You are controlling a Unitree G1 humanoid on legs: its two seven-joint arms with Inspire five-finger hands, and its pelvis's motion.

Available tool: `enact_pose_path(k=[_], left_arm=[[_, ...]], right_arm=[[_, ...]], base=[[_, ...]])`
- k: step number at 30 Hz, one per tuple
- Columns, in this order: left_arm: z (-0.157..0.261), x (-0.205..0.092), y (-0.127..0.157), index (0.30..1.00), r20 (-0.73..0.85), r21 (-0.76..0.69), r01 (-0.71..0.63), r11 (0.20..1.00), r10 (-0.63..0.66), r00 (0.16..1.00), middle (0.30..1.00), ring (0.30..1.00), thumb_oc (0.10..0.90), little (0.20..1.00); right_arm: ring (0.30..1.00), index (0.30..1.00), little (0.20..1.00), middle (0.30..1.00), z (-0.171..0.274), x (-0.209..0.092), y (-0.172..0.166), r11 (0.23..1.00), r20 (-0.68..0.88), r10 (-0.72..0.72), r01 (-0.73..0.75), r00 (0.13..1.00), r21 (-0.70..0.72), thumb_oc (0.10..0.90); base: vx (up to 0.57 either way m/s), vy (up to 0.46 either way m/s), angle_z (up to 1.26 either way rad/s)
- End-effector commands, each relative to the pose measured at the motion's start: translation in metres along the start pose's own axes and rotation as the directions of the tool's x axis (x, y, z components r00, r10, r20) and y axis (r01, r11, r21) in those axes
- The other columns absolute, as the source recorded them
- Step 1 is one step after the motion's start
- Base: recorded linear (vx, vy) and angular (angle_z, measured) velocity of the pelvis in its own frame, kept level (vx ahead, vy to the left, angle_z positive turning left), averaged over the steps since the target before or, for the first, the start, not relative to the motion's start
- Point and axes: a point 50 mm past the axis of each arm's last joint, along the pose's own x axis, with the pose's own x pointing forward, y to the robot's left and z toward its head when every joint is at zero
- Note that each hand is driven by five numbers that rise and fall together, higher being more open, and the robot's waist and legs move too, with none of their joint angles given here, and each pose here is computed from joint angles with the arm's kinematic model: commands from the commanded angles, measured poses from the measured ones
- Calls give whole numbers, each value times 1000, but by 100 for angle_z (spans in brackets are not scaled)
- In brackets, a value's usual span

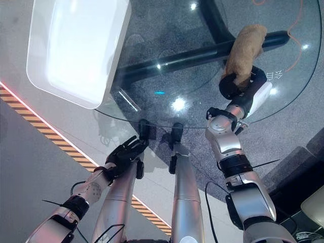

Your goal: Wipe the table with a cloth and put it in the basket.

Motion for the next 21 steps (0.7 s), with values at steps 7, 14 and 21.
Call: enact_pose_path(k=[7, 14, 21], left_arm=[[-65, -19, -2, 900, -178, -68, 10, 998, -22, 984, 900, 900, 800, 900], [-66, -19, -5, 900, -177, -68, 19, 997, -30, 984, 900, 900, 800, 900], [-65, -17, -10, 900, -172, -63, 30, 998, -41, 984, 900, 900, 800, 900]], right_arm=[[300, 300, 200, 300, 39, -48, 51, 902, 231, 428, -429, 874, -48, 100], [300, 300, 200, 300, 31, -69, 65, 831, 218, 555, -545, 803, -106, 100], [300, 300, 200, 300, 22, -88, 76, 764, 195, 645, -628, 739, -146, 100]], base=[[1, 5, 0], [0, 0, 0], [7, 8, 4]])
